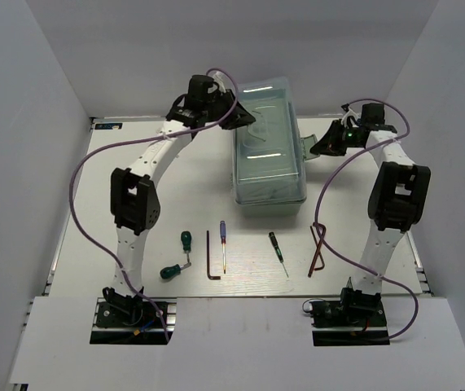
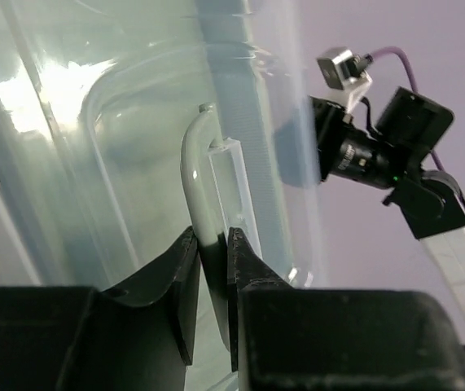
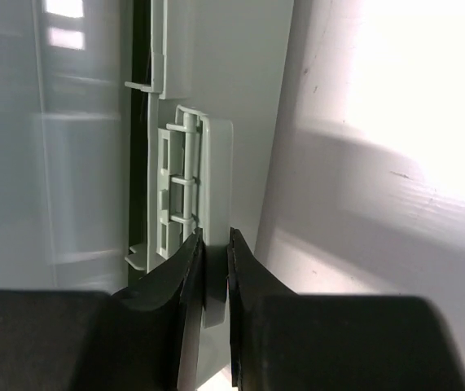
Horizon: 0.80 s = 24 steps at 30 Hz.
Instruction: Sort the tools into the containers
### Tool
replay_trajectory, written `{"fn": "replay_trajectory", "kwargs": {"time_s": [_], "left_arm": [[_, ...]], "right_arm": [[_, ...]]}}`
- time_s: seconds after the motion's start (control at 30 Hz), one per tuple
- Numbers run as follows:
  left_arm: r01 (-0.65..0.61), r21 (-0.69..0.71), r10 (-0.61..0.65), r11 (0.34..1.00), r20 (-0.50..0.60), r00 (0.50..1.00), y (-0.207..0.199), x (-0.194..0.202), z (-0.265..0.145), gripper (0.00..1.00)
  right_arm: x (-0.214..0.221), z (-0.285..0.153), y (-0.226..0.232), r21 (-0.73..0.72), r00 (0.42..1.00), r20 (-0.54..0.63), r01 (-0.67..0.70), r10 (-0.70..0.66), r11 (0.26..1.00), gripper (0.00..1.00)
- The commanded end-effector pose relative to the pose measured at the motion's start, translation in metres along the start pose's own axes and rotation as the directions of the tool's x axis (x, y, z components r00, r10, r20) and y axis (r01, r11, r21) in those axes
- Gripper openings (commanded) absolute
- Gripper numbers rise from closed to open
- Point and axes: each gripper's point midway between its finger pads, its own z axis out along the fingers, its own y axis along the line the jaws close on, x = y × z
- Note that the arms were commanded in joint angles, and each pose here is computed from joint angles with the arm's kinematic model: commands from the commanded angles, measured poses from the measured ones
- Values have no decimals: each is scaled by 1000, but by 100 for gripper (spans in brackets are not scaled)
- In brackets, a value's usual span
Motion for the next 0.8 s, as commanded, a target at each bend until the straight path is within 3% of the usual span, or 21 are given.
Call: {"fn": "replay_trajectory", "kwargs": {"time_s": [0.0, 0.17, 0.33, 0.37, 0.4, 0.47, 0.5, 0.57, 0.6, 0.77], "left_arm": [[-105, -277, 152, 955, 152, 977, 41, -61, -89, 0], [-79, -470, 189, 879, 192, 963, 92, -70, -158, 0], [-60, -534, 157, 843, 138, 978, 132, -53, -172, 0], [-59, -529, 149, 846, 128, 981, 134, -49, -171, 7], [-68, -531, 156, 845, 123, 980, 134, -49, -171, 15], [-70, -539, 157, 839, 118, 981, 141, -50, -172, 37], [-63, -543, 154, 837, 124, 980, 144, -53, -175, 53], [-60, -538, 155, 841, 133, 979, 142, -60, -176, 63], [-60, -551, 165, 832, 143, 976, 143, -68, -182, 69], [25, -659, 147, 751, 204, 968, 164, -83, -224, 75]], "right_arm": [[-30, -42, -31, 166, 988, 109, 90, -109, 982, 0], [-25, -45, -36, 189, 990, 95, 83, -103, 978, 0], [-23, -41, -35, 172, 992, 78, 85, -100, 981, 0], [-23, -41, -34, 161, 992, 76, 83, -97, 983, 0], [-21, -40, -26, 121, 993, 70, 88, -97, 989, 14], [-17, -40, -22, 99, 993, 58, 95, -101, 990, 54], [-18, -42, -17, 83, 992, 60, 103, -108, 991, 58], [-16, -48, -9, 58, 992, 58, 112, -115, 992, 69], [-14, -49, -9, 60, 992, 51, 116, -119, 991, 69], [6, -81, -16, 160, 988, 21, 150, -156, 976, 72]]}}
